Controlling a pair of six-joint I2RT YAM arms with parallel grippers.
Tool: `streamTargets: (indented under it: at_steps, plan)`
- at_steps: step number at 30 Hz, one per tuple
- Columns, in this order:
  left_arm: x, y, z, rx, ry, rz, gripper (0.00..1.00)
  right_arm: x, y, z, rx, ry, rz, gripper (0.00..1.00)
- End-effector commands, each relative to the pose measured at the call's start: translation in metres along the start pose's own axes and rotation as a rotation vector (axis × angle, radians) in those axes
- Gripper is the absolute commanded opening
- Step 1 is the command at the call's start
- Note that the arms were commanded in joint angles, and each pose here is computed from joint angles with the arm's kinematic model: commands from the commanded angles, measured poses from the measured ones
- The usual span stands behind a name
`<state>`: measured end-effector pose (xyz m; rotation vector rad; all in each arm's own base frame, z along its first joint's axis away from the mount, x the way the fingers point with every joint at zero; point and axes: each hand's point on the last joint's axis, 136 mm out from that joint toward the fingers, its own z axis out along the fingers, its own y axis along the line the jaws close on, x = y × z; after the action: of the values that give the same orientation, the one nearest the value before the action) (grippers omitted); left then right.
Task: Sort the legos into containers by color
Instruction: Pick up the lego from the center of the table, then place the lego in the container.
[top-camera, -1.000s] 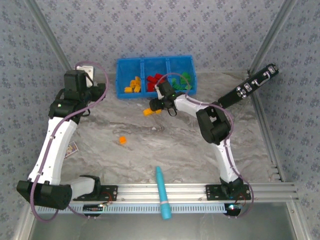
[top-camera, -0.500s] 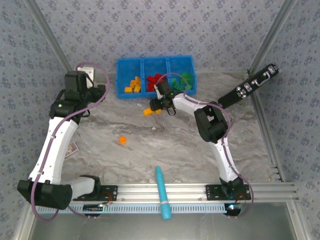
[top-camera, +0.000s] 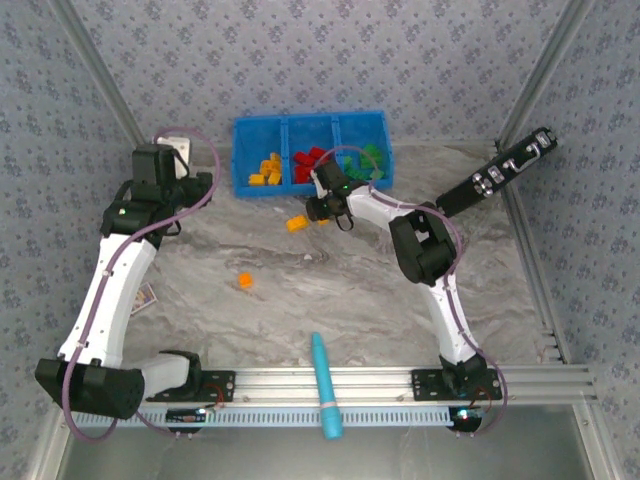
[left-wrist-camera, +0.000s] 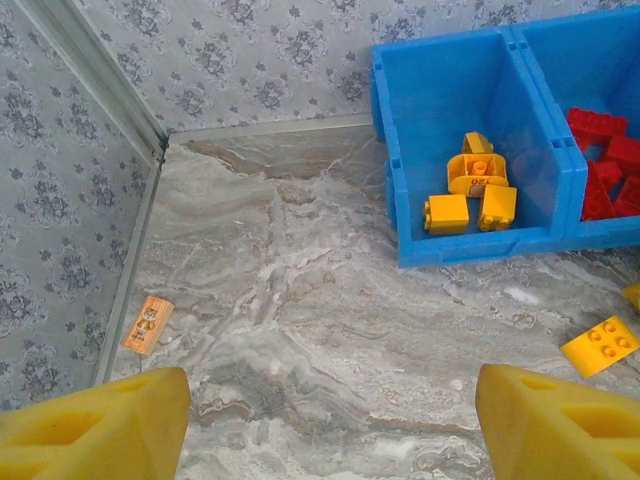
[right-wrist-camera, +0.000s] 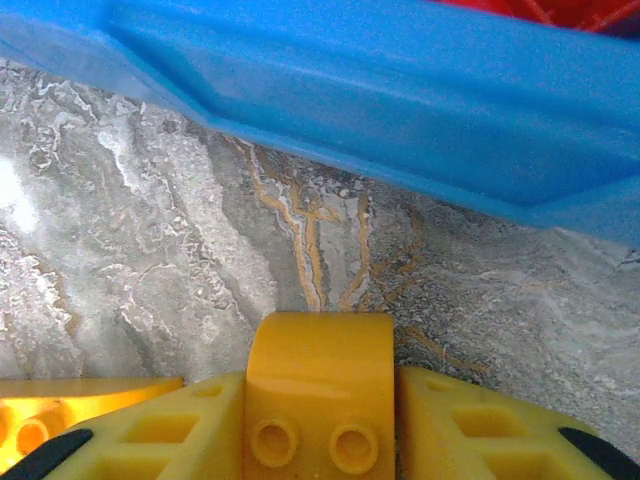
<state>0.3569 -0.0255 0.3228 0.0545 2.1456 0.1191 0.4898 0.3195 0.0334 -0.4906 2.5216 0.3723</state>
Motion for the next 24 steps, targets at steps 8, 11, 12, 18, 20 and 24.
streamTargets:
  at_steps: [8,11,12,18,20,24]
  plan:
    - [0.018,0.011,-0.009,-0.041,0.003,0.034,0.76,-0.003,0.000,-0.053,0.004,-0.014,-0.053,0.38]
    - [0.025,0.015,-0.013,-0.059,-0.008,0.045,0.76,-0.017,0.005,-0.079,-0.010,-0.062,-0.051,0.38]
    - [0.026,0.016,-0.015,-0.061,-0.015,0.046,0.76,-0.023,0.009,-0.087,-0.026,-0.082,-0.053,0.38]
    - [0.036,0.024,-0.027,-0.098,-0.037,0.058,0.78,-0.083,0.039,-0.124,-0.129,-0.261,-0.083,0.38]
    - [0.043,0.025,-0.027,-0.105,-0.023,0.071,0.78,-0.107,0.049,-0.129,-0.157,-0.329,-0.101,0.38]
    - [0.052,0.023,-0.027,-0.093,0.000,0.105,0.78,-0.146,0.068,-0.127,-0.200,-0.426,-0.145,0.37]
